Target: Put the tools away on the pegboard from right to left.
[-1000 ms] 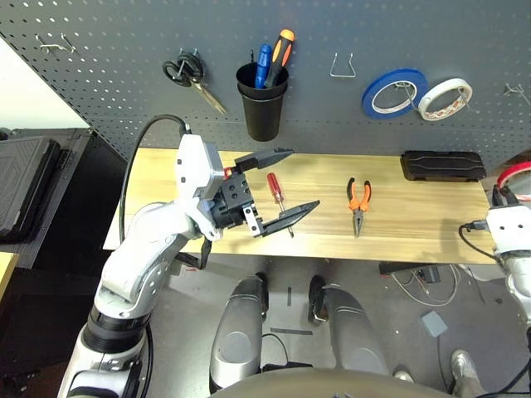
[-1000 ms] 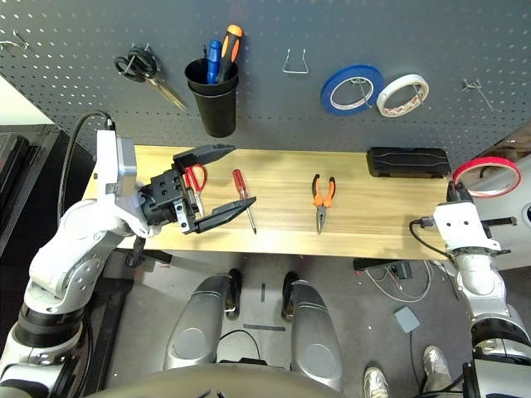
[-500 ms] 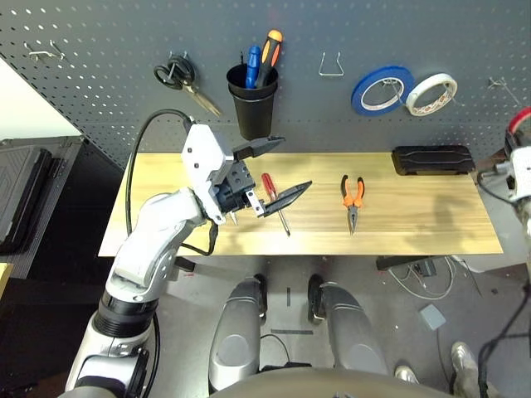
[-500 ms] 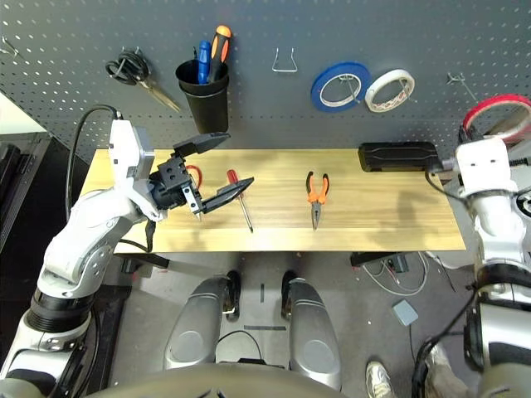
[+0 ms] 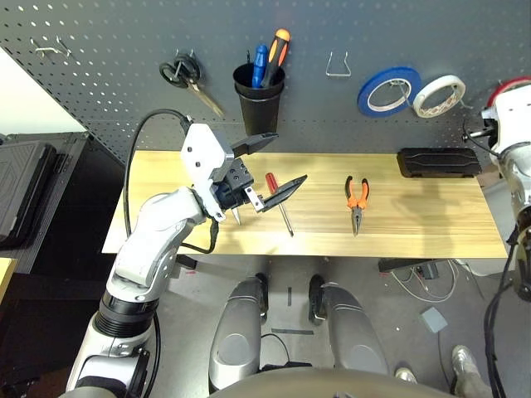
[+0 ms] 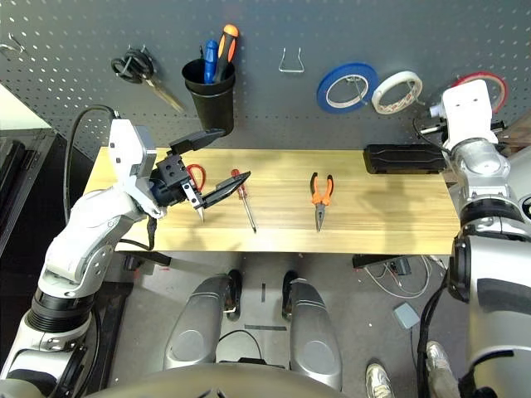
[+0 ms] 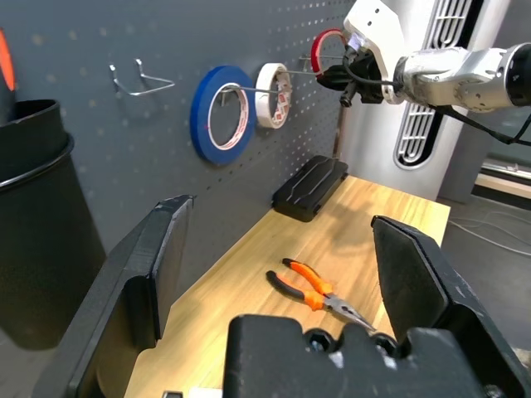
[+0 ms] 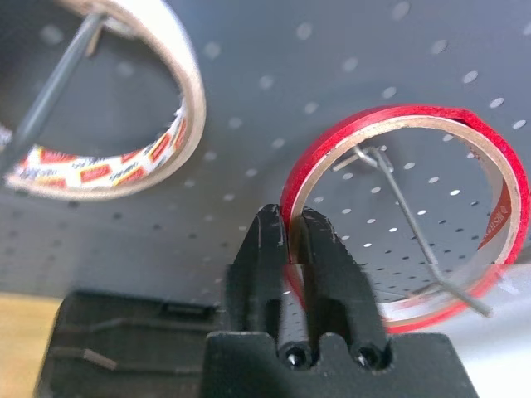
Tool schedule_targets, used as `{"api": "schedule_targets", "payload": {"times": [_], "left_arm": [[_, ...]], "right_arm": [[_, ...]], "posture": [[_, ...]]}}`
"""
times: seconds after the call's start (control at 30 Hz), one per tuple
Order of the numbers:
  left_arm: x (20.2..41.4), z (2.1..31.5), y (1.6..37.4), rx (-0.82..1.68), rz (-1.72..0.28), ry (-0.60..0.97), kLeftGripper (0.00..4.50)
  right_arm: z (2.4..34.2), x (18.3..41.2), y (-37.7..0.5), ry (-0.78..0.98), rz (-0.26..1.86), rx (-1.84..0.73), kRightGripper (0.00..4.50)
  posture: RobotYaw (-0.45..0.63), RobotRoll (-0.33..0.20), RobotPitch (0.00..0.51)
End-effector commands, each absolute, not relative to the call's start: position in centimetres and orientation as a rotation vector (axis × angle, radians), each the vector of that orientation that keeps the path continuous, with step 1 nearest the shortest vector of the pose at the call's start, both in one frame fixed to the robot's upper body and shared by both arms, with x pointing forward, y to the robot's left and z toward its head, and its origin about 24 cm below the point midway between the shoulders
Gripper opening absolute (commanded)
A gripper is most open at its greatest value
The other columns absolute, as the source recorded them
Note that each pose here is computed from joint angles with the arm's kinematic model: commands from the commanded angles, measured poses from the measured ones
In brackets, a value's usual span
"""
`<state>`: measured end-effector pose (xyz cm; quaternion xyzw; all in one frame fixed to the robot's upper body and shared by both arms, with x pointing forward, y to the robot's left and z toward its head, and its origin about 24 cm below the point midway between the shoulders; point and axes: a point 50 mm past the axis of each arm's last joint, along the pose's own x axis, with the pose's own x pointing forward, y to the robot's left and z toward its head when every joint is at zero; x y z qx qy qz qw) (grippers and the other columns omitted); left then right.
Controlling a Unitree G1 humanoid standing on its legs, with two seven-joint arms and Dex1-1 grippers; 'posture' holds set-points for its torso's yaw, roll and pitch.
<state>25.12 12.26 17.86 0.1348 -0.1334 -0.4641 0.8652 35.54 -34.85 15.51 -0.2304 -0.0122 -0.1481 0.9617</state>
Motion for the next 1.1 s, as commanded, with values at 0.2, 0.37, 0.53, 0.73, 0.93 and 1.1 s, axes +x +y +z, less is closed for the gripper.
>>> {"api": "schedule_targets", "payload": {"times": [0.2,0.37,0.53,0.73,0.93,1.1], "left_arm": [[24.6,17.0,13.0,0.313,-0.95,-0.24,4.5],[24.4,16.2,13.4,0.334,-0.966,-0.19,4.5],[24.4,15.4,14.0,0.373,-0.985,-0.121,4.5],[24.4,14.7,14.8,0.49,-1.008,0.011,4.5],[24.9,14.4,15.6,0.564,-0.978,0.102,4.5],[25.3,14.2,16.0,0.604,-0.937,0.158,4.5]], "right_arm": [[13.9,32.8,-34.7,-0.279,-0.338,-0.533,3.45],[10.9,30.6,-33.7,-0.318,-0.218,-0.521,4.48],[7.4,29.3,-31.8,-0.224,-0.065,-0.48,4.48],[4.0,28.6,-29.4,-0.013,0.024,-0.355,4.48],[1.7,28.2,-26.9,0.243,0.023,-0.2,4.48],[1.0,28.1,-24.5,0.398,-0.005,-0.047,4.48]], "posture": [[0.26,0.0,0.229],[0.25,0.0,0.235],[0.24,0.0,0.239],[0.23,0.0,0.241],[0.24,0.0,0.245],[0.24,0.0,0.248]]}}
